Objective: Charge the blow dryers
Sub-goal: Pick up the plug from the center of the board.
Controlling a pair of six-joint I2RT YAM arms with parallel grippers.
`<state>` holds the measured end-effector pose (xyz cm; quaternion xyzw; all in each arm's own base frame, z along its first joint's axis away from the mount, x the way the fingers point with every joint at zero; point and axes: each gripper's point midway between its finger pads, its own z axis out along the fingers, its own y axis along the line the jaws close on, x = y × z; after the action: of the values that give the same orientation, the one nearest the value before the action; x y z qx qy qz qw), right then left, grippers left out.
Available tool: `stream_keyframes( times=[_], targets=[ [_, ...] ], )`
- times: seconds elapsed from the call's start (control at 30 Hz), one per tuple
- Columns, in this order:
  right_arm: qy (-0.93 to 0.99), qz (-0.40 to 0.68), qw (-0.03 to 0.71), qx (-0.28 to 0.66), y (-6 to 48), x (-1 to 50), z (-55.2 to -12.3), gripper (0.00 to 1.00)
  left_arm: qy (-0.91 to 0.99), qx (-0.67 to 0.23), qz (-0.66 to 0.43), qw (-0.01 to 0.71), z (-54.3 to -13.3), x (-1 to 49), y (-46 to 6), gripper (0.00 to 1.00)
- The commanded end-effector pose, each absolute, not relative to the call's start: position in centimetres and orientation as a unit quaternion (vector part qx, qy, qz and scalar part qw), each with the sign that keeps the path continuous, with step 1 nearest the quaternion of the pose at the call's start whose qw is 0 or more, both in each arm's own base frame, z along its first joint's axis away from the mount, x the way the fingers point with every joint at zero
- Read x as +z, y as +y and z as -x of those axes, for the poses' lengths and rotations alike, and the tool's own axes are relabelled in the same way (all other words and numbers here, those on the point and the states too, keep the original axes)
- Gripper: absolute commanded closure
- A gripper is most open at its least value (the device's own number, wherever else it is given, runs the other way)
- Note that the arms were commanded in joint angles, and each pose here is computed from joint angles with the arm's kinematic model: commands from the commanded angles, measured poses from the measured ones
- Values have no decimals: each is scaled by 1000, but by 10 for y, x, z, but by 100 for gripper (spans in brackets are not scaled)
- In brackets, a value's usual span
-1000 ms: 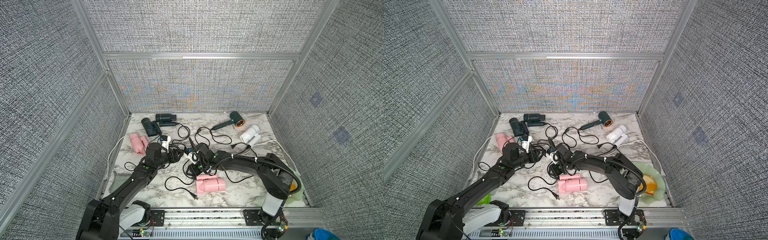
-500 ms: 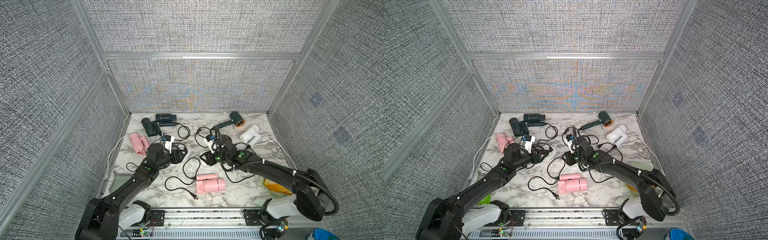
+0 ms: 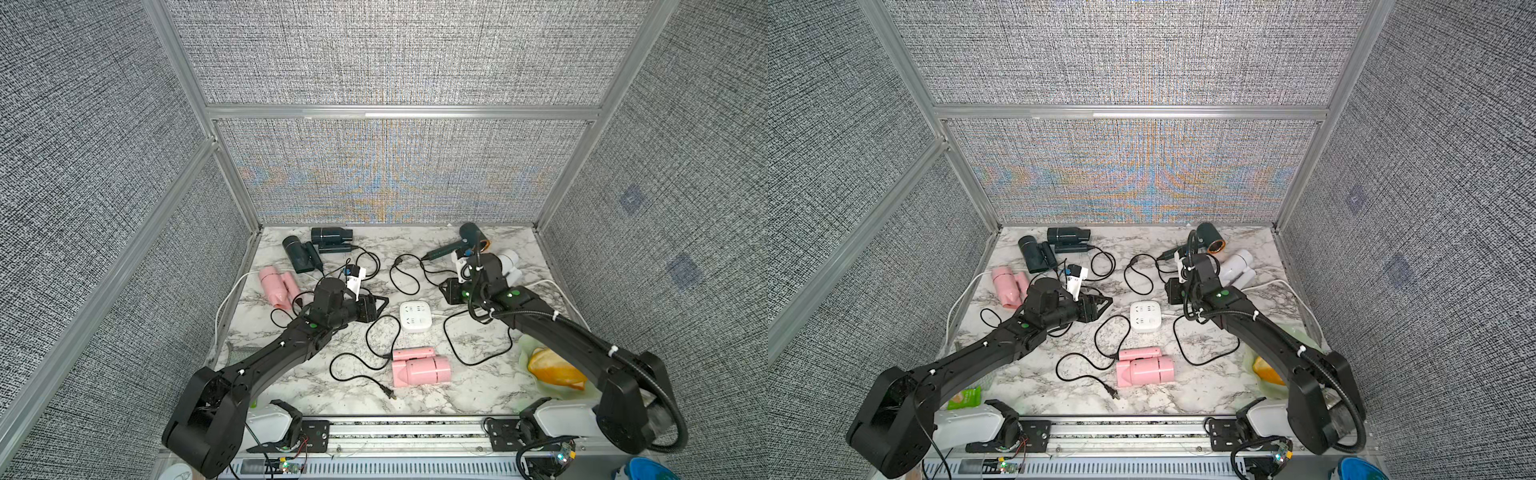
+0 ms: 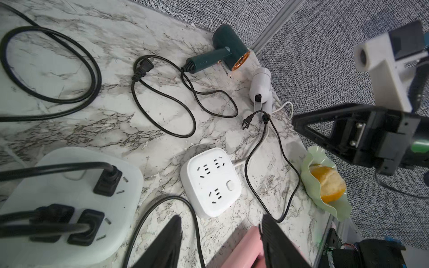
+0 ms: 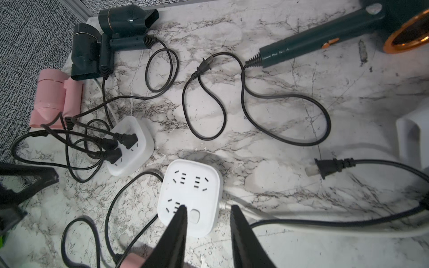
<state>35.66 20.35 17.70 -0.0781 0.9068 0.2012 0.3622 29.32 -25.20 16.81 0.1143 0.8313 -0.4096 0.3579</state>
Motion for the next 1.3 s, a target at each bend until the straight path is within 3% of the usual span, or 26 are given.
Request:
stream_keyframes(
  times=[0.0, 0.3, 0.53, 1.27],
  targets=[
    [909, 85, 348, 214, 218, 173, -372, 71, 830, -401, -121, 368, -297, 171, -253, 43],
    [920, 43, 340, 190, 251, 156, -446, 73, 830, -403, -108, 371, -290, 165, -247, 43],
    [929, -13, 329, 171, 265, 135, -489, 68, 825, -407, -109, 377, -288, 179, -246, 43],
    [944, -41, 287, 158, 299, 79, -547, 59, 806, -405, -125, 414, -279, 176, -238, 42]
  ],
)
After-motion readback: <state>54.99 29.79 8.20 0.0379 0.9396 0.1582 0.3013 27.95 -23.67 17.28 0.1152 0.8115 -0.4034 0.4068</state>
